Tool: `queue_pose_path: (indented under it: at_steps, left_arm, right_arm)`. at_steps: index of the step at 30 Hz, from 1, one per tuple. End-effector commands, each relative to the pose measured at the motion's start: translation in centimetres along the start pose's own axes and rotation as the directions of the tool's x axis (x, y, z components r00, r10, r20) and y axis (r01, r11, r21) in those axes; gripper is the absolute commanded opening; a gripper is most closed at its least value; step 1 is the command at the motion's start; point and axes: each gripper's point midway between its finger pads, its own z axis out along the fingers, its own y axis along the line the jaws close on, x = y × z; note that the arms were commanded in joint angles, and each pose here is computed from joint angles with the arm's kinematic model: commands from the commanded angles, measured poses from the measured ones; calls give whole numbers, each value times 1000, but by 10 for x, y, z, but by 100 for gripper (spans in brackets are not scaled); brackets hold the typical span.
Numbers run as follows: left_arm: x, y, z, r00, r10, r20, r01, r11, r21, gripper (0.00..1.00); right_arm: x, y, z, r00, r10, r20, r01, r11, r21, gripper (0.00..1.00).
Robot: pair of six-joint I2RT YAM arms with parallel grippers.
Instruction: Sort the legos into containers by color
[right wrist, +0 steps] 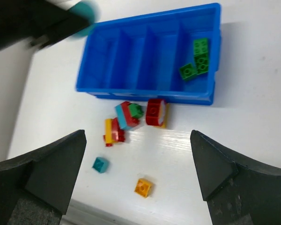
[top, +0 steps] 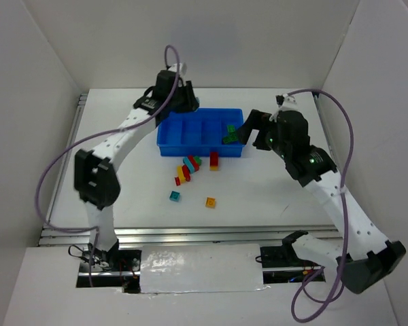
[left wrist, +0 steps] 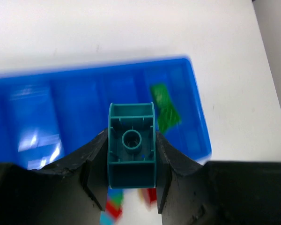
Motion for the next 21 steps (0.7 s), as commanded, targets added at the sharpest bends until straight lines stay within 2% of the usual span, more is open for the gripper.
queue_pose_path:
  at_steps: [1,2,3,5,8,12,16,21]
  left_arm:
    - [-12,-29,52,993,121,-4,-120,992,48,2]
    - [7,-20,83,991,118,-55,-117,993,25,2]
    - [-11,-31,83,993,119,-25,-118,992,37,3]
    - [-1,-21,106,991,124,-42,-125,992,-5,8]
    - [4,-21,121,991,125,-41,-125,992,3,14]
    - [20,-30,134,989,137,-53,-133,989,66,19]
    - [36,-26,142,987,132,-87,-128,991,48,32]
    - [57,-15,148,982,139,-128,-137,990,24,41]
  right_arm:
    - [24,10,-9,998,40,-47,-44,994,-96,100]
    - [23,9,-19,999,41,-28,-43,993,-105,100]
    - [30,6,-22,998,36,-43,-40,994,-105,99]
    - [32,6,-33,999,28,-38,-32,993,-116,100]
    - [38,1,-43,999,17,-44,-22,993,-114,100]
    - [39,-2,-51,999,-6,-41,2,994,-114,100]
    - [38,-2,-56,999,-16,-36,12,993,-118,100]
    - [41,1,-53,999,-19,-48,12,990,-137,100]
